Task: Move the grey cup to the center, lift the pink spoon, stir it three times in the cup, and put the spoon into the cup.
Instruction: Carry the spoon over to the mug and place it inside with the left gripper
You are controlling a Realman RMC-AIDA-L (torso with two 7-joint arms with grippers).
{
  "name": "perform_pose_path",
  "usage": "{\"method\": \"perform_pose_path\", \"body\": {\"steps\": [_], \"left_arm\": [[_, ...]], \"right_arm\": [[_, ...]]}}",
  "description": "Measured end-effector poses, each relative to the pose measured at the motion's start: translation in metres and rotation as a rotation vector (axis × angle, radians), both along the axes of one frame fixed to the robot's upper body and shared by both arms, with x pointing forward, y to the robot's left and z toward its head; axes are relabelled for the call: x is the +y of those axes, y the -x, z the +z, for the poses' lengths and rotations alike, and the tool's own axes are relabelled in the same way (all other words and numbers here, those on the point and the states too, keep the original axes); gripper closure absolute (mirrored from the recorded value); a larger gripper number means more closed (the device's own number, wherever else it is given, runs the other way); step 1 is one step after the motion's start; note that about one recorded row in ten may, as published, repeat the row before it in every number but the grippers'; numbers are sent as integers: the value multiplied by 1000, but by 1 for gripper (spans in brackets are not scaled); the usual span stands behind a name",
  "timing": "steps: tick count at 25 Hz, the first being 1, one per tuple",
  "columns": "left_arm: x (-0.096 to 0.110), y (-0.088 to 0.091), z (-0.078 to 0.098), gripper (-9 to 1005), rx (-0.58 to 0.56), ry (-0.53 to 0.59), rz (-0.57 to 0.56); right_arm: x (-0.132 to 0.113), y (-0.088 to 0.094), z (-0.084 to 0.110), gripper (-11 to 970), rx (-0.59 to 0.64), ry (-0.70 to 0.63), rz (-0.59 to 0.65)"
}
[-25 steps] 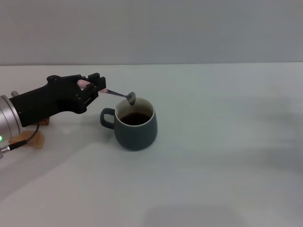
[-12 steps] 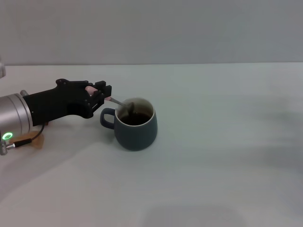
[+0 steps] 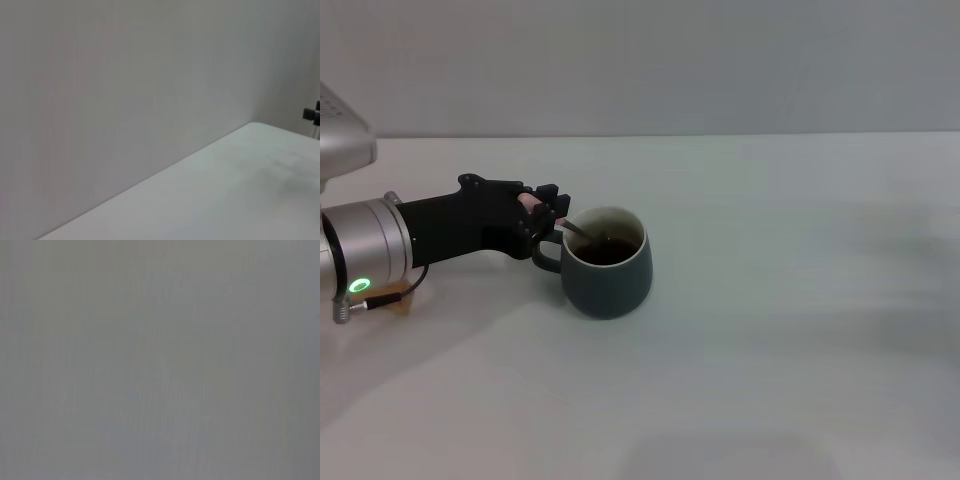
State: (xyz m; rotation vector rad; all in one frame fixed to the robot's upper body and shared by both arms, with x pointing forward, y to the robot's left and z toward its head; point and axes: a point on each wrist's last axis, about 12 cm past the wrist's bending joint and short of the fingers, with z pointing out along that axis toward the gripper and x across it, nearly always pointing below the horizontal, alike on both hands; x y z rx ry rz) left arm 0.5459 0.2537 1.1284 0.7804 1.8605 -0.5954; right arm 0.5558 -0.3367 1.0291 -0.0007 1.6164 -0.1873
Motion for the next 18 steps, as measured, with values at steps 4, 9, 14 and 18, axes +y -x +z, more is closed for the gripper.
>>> {"method": "perform_pose_path", "body": {"steps": [4, 9, 14, 18], "left_arm": [[-2, -4, -1, 852, 3, -25, 10], [-7, -6, -1, 852, -2, -61, 13], [-13, -3, 2, 852, -14, -83, 5], [-14, -3, 2, 852, -17, -88, 4]], "right_arm": [[0, 0, 0, 327, 0, 0, 0], [0, -1, 0, 327, -1, 0, 1], [0, -1, 0, 328, 0, 0, 1], [0, 0, 0, 329, 1, 0, 1]]}}
